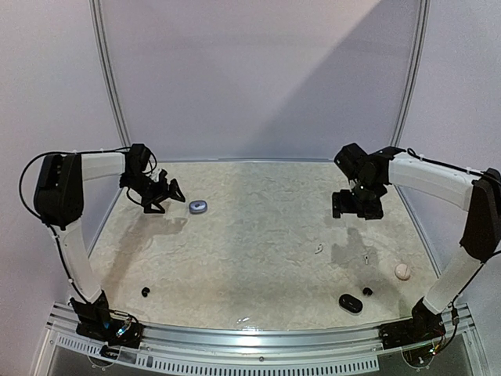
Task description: Insert the wireless bluetooth earbuds into the charging case
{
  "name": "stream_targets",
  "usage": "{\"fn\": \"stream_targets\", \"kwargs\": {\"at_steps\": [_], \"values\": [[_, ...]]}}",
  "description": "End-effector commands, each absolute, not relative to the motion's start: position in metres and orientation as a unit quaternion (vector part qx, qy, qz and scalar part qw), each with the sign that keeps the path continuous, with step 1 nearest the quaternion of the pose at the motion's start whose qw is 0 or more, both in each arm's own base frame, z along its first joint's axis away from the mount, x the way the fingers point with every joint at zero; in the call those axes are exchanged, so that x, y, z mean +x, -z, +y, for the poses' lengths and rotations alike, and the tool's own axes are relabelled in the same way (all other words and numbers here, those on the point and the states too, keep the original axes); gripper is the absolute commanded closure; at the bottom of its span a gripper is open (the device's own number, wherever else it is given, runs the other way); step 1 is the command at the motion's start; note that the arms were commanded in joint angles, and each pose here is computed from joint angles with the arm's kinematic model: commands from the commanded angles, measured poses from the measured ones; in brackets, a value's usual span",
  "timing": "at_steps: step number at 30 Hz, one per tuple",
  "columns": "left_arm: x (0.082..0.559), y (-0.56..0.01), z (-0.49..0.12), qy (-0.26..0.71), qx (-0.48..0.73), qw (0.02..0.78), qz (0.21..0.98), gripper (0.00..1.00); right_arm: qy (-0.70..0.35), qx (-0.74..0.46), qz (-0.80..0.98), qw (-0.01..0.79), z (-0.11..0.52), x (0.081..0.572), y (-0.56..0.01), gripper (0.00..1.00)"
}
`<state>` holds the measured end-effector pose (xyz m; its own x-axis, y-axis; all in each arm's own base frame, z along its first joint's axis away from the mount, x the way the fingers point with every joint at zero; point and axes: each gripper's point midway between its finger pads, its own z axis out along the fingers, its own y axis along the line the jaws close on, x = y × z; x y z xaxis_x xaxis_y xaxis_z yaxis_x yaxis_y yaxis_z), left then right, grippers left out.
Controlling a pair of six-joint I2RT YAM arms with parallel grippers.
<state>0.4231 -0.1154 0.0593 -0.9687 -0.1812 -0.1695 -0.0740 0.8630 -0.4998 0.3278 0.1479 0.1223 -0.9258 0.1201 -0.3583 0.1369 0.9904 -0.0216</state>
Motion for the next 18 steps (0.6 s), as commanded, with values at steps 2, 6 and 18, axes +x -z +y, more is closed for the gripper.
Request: {"fn": "stream_targets", "kwargs": {"at_steps": [2,6,18], "values": [[0.407,-0.122,-0.121,0.264,0.032,0.169,0.949,0.03,0.041,0.056,0.991,0.118,0.159,0.247,-0.108,0.08],[0.390,-0.150,-0.132,0.274,0.101,0.206,0.934,0.04,0.015,-0.013,0.996,0.092,0.189,0.205,-0.093,0.08],[0.353,-0.175,-0.162,0.282,0.232,0.245,0.898,0.05,0.042,-0.135,0.990,0.027,0.191,0.147,-0.043,0.04]]}}
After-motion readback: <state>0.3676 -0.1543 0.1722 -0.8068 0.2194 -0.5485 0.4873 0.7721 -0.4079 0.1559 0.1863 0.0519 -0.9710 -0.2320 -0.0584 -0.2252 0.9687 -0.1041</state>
